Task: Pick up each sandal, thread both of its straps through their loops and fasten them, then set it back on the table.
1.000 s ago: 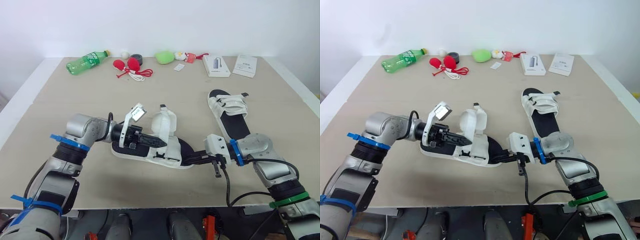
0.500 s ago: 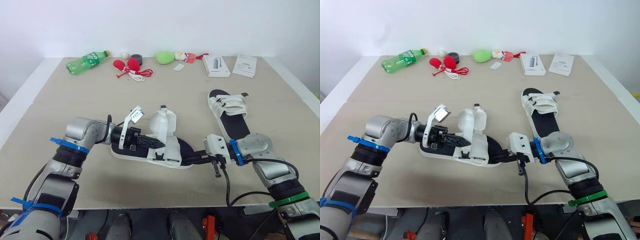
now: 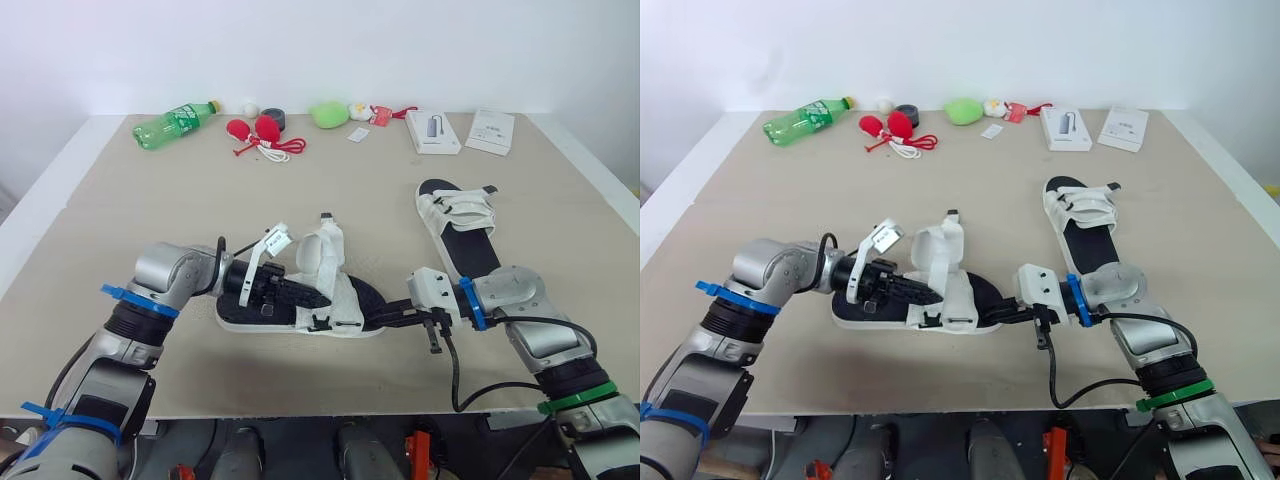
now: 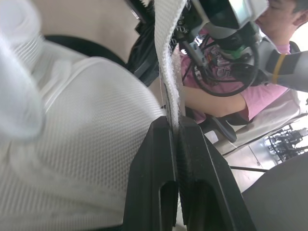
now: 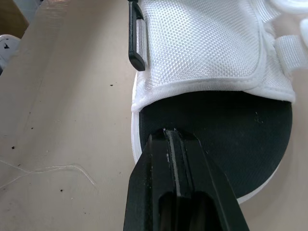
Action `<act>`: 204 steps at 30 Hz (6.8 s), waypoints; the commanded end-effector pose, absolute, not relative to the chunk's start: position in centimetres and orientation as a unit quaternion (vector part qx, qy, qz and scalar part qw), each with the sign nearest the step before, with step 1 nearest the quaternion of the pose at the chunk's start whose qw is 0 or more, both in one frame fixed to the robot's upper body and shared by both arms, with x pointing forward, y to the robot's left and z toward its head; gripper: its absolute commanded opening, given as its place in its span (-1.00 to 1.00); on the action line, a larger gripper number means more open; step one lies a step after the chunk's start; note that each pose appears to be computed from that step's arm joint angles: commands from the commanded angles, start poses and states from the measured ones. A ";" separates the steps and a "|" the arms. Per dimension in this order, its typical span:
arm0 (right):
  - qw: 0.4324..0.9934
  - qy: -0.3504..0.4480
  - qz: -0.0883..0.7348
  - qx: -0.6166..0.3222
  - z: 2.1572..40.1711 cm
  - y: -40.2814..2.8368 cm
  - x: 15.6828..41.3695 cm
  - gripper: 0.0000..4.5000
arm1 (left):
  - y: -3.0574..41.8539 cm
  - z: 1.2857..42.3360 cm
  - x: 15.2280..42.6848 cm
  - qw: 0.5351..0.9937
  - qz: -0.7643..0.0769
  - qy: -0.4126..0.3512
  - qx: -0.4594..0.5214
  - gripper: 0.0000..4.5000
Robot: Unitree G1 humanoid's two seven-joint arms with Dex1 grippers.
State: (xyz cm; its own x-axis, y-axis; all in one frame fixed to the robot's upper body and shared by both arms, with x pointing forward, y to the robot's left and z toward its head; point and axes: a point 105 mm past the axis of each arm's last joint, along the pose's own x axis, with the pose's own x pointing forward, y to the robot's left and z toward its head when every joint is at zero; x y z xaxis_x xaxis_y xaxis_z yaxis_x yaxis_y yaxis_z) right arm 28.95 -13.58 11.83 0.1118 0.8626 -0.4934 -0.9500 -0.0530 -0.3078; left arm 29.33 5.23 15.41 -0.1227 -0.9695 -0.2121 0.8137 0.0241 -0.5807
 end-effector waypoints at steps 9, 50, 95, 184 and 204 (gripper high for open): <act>0.678 0.095 0.660 -0.309 11.1 -14.2 29.1 -1.00 | 5.3 16.3 28.5 0.663 -0.698 0.256 -0.081 -0.93; 0.680 0.100 0.655 -0.315 11.1 -14.6 29.6 -1.00 | 4.9 18.5 29.7 0.679 -0.707 0.179 -0.084 -0.95; 0.669 0.096 0.664 -0.320 10.9 -14.2 29.8 -1.00 | 8.8 13.6 24.4 0.653 -0.709 0.266 -0.014 0.23; 0.672 0.103 0.660 -0.320 10.7 -14.5 29.5 -1.00 | 7.4 12.6 23.8 0.686 -0.699 0.201 -0.020 -0.96; 0.672 0.104 0.660 -0.320 10.7 -14.5 29.6 -1.00 | 8.5 11.6 21.7 0.651 -0.726 0.219 0.037 -0.96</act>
State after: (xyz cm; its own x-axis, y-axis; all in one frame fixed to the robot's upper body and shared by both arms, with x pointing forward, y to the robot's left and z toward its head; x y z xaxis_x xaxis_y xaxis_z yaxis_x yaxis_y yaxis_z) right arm 29.66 -13.88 11.79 0.1122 0.8497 -0.5152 -0.9416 -0.0748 -0.3284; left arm 22.45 8.68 10.95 -0.1117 -0.9300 -0.3503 0.9560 -0.0044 -0.2933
